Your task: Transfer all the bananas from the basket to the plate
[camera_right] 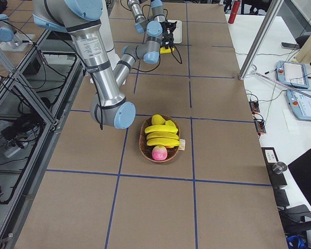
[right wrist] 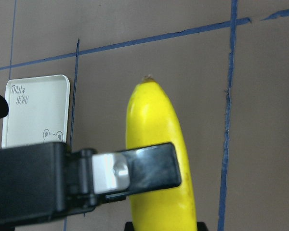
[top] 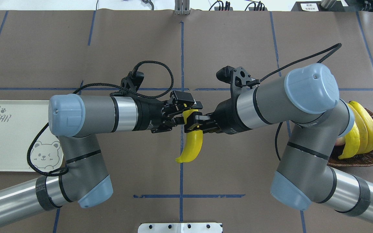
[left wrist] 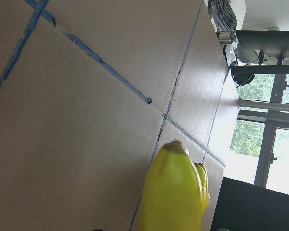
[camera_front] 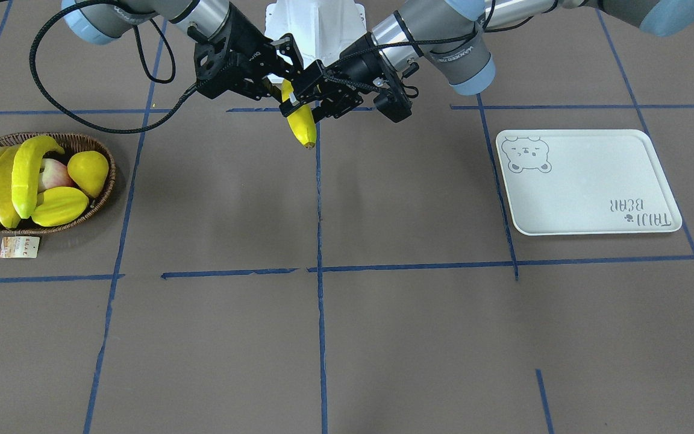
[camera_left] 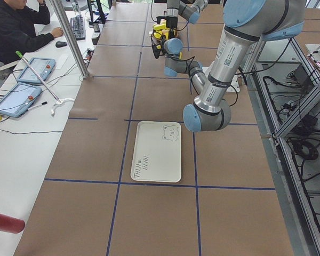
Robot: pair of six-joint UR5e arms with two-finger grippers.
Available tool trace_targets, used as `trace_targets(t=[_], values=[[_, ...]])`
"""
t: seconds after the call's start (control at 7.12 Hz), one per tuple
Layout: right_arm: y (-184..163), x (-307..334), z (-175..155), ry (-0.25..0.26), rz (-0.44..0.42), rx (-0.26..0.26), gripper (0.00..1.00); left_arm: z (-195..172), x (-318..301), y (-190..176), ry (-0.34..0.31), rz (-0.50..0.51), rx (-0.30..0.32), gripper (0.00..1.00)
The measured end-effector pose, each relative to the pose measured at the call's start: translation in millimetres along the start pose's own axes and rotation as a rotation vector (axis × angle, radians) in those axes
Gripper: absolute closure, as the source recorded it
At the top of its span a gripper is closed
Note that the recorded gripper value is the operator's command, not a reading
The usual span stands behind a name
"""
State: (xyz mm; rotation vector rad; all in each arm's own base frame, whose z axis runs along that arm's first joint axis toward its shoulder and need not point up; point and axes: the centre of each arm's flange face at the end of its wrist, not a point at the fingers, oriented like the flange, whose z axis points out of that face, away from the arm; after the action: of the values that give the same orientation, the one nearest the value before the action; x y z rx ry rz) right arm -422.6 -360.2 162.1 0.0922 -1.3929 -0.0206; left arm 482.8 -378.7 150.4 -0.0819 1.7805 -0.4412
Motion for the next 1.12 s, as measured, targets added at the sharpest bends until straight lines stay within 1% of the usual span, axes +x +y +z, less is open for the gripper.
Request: trace_targets(t=[0.14, 0.7, 0.84, 0.98, 1.12], values=[[0.9, 0.0, 1.3, 0.001, -0.001, -0.003, 0.0, -1.3, -0.8, -0.1, -0.001, 0.002, 0.001, 0.97], [4.4, -4.5, -2.1, -0.013, -0.005, -0.005, 0.0, -3.0, -2.1, -3.6, -0.005, 0.009, 0.006, 1.0], [3.9, -5.0, -4.2, -0.015, -0.006, -0.002, 0.0, -3.0, -2.9, -9.6, -0.026, 0.009, 0.024, 1.0], [2.1, -5.3, -7.3, -0.017, -0.007, 0.004, 0.0, -2.5, -7.7, -23.7, -0.095, 0.035, 0.067, 1.0], [-1.5, -4.8, -11.3, -0.017, -0.007, 0.013, 0.0, -6.5, -18.5, -41.2, -0.222, 0.105, 0.118, 1.0]])
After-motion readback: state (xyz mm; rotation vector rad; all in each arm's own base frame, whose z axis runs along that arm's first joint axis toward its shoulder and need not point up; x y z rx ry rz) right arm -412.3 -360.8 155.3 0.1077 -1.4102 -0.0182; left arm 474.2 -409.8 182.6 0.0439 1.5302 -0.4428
